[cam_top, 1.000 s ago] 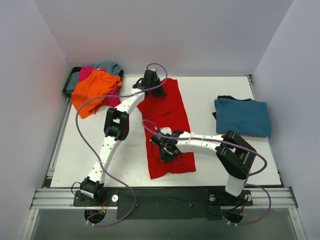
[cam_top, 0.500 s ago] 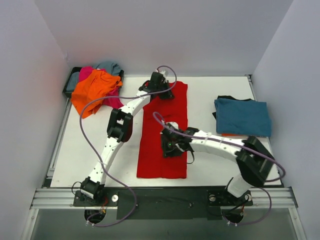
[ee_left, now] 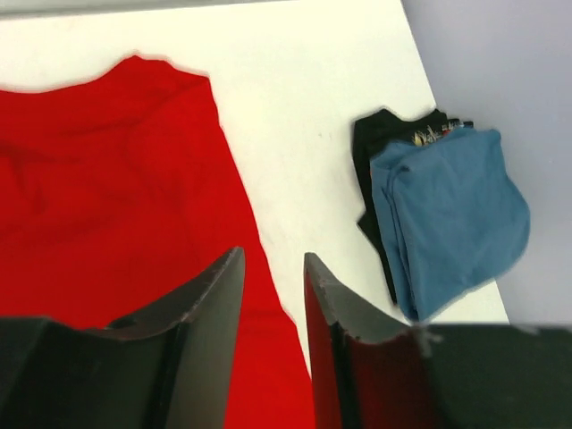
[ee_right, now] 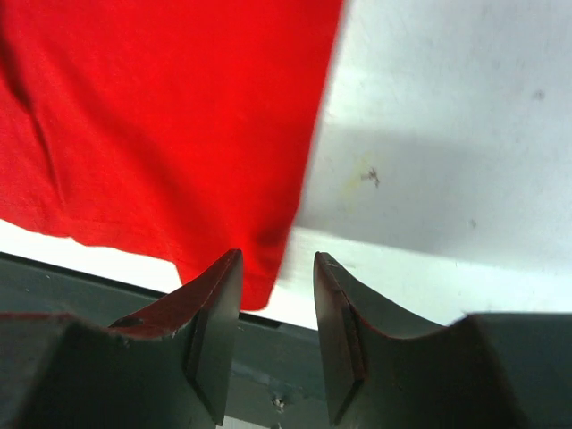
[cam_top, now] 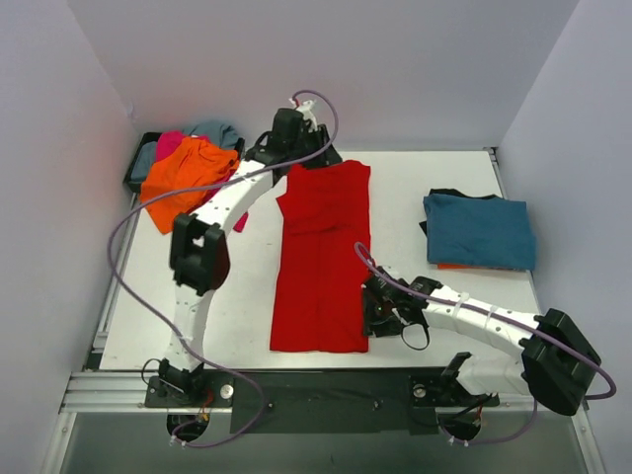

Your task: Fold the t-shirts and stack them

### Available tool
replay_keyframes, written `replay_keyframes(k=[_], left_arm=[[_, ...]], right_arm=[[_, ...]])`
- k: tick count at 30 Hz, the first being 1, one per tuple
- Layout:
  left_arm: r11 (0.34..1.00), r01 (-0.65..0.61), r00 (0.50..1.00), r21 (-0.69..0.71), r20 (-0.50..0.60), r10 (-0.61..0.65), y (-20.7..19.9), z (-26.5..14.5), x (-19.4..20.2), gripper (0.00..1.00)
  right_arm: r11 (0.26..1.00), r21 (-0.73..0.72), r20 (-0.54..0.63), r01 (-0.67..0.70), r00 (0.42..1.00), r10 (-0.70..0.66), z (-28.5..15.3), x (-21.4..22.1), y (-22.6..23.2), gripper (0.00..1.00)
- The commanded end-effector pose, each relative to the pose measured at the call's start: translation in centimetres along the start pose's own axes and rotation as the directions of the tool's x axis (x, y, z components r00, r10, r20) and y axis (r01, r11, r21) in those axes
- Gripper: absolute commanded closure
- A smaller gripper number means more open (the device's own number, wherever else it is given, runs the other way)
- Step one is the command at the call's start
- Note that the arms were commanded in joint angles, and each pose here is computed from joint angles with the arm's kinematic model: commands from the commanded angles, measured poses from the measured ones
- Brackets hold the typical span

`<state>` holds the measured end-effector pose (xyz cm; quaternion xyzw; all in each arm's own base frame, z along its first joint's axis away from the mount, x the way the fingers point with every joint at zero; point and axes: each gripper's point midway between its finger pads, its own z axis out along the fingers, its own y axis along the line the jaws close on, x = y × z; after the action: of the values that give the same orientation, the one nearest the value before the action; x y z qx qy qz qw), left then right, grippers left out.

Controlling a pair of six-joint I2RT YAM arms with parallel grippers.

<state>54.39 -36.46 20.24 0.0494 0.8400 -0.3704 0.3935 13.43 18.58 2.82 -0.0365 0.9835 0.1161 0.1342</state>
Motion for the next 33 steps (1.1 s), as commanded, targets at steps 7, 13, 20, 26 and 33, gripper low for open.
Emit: replay_keyframes(k=[7, 13, 20, 26, 33], left_arm=[[0.969, 0.096, 0.994, -0.227, -0.034, -0.107, 3.6, -18.3, 11.2, 0.55], [0.934, 0.155, 0.963, -0.323, -0.162, -0.215, 6.6, -25.0, 21.6, 0.54], [0.900, 0.222, 0.888, -0.375, -0.305, -0.345, 7.4, -29.8, 30.8, 0.52], [0.900, 0.258, 0.835, -0.350, -0.389, -0.390, 6.2, -30.9, 34.5, 0.48], [0.893, 0.269, 0.782, -0.360, -0.460, -0.421, 6.0, -31.2, 38.0, 0.52]], right_arm=[[0.998, 0.005, -0.107, -0.060, 0.992, 0.060, 0.7, 4.2, -1.1, 0.70], [0.996, 0.054, -0.161, -0.064, 0.984, 0.072, 1.7, 6.2, -2.2, 0.79], [0.996, 0.051, -0.142, -0.071, 0.987, 0.077, 1.0, 6.6, -2.7, 0.91], [0.997, 0.056, -0.141, -0.055, 0.988, 0.062, 0.9, 6.3, -2.5, 1.00], [0.998, 0.044, -0.136, -0.050, 0.989, 0.056, 0.7, 6.0, -2.1, 1.00]])
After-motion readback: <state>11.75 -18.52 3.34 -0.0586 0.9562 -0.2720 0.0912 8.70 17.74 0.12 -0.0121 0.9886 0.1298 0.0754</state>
